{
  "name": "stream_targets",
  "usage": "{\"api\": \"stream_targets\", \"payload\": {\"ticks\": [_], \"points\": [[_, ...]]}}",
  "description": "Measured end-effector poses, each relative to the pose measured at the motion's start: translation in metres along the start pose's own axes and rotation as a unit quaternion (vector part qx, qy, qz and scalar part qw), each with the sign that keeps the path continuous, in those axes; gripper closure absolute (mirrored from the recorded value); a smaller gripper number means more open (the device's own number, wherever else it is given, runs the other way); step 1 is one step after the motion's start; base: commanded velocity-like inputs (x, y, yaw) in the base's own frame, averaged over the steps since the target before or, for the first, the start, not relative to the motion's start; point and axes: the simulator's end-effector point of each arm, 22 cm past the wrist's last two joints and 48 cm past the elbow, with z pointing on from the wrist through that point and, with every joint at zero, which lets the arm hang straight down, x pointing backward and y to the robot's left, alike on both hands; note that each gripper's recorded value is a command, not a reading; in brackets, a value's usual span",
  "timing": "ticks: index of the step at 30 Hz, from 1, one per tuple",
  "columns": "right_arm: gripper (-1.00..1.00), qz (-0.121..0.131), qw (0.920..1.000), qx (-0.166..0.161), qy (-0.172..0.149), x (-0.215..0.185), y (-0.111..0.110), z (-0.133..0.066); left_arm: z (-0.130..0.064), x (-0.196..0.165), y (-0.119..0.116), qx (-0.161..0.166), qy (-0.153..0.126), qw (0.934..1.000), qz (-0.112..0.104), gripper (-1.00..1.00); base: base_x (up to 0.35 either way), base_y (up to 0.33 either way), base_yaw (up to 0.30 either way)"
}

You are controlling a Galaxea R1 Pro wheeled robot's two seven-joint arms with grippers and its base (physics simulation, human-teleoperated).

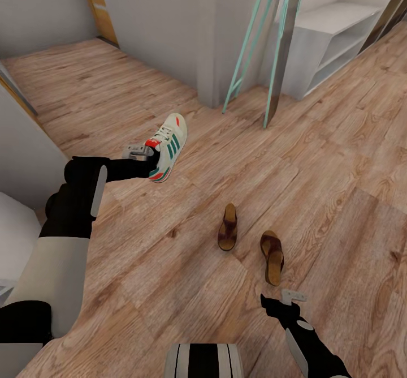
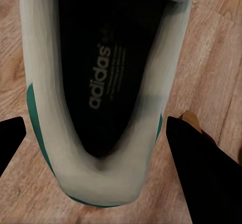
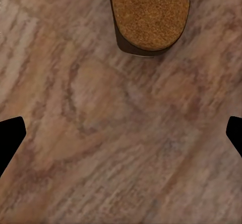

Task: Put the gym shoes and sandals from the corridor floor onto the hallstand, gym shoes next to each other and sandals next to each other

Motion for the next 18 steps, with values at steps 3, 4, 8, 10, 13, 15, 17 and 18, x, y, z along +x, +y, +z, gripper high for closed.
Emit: {"api": "stream_targets", "payload": {"ticks": [3,4,8,10,13,15,17,18], "points": [[-1.00,0.000,1.0000,0.000,0.002,0.002,0.000,0.001,0.002,0.002,0.001,0.000,0.002,1.0000,0.000,1.00,0.000,0.000,0.000],[-1.00,0.000,1.0000,0.001,0.004,0.004,-0.001,0.002,0.004,0.005,0.002,0.000,0.004,1.0000,-0.001,1.00,0.000,0.000,0.000],[-1.00,0.000,0.9999,0.003,0.013,0.014,-0.002,0.005,0.014,0.015,0.004,0.001,0.012,0.9999,-0.004,1.00,0.000,0.000,0.060],[-1.00,-0.001,0.9999,0.003,0.016,0.017,-0.003,0.007,0.017,0.019,0.004,0.002,0.015,0.9999,-0.005,1.00,0.000,0.000,0.119],[-1.00,-0.001,0.9998,0.003,0.018,0.019,-0.003,0.007,0.019,0.021,0.005,0.002,0.017,0.9998,-0.006,1.00,0.000,0.000,0.124],[-1.00,-0.001,0.9998,0.004,0.018,0.020,-0.003,0.008,0.020,0.023,0.005,0.002,0.018,0.9998,-0.006,1.00,0.000,0.000,0.070],[-1.00,0.000,0.9998,0.004,0.019,0.020,-0.004,0.008,0.020,0.023,0.006,0.001,0.018,0.9998,-0.007,1.00,0.000,0.000,0.029],[-1.00,0.000,0.9998,0.004,0.019,0.021,-0.004,0.008,0.020,0.023,0.006,0.002,0.019,0.9998,-0.007,1.00,0.000,0.000,0.014]]}}
